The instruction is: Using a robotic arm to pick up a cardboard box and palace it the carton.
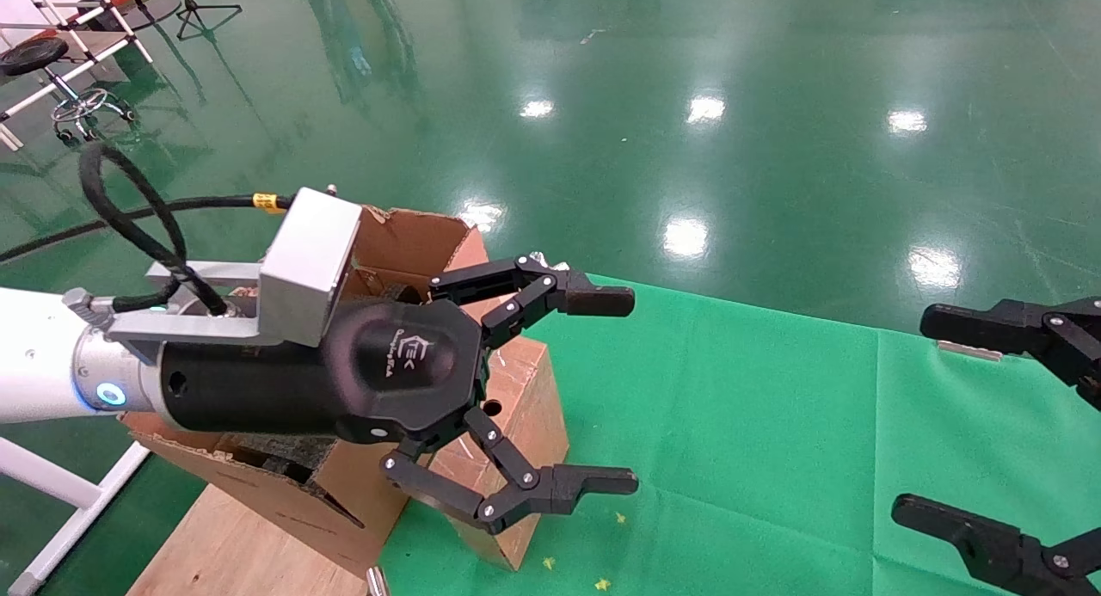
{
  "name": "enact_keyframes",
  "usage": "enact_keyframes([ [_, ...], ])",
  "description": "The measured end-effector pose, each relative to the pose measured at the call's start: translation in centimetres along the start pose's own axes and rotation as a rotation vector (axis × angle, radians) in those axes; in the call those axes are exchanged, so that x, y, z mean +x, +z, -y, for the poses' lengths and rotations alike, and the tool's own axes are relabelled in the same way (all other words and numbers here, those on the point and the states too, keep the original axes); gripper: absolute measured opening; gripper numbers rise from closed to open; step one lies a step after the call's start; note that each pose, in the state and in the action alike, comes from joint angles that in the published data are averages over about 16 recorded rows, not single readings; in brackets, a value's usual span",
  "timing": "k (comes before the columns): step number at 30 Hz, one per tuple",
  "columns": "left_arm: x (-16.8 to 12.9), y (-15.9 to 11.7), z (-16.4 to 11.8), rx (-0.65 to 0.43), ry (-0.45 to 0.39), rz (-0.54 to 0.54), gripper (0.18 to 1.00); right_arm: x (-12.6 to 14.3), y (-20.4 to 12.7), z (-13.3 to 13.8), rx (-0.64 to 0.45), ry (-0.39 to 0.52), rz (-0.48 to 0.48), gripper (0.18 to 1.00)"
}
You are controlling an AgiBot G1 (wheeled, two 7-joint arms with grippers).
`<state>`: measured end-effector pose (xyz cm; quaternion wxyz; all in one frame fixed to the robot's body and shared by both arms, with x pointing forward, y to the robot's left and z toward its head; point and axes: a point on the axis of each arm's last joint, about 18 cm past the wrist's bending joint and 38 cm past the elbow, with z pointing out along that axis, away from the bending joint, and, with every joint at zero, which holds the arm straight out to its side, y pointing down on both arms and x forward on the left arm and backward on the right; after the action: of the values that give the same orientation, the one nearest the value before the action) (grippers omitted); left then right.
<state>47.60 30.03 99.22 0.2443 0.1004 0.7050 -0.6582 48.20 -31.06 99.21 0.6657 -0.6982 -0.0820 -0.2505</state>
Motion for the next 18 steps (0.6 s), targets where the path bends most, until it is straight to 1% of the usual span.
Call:
enact_keyframes([
  [14,-0.01,-0.01,-0.02,-0.002,0.001,0.001,1.000,0.00,0.00,0.00,0.000,0.000,0.000,1.001],
  [18,-0.19,-0.02,-0.18,-0.026,0.017,0.010,1.000,0.00,0.00,0.00,0.000,0.000,0.000,1.001],
])
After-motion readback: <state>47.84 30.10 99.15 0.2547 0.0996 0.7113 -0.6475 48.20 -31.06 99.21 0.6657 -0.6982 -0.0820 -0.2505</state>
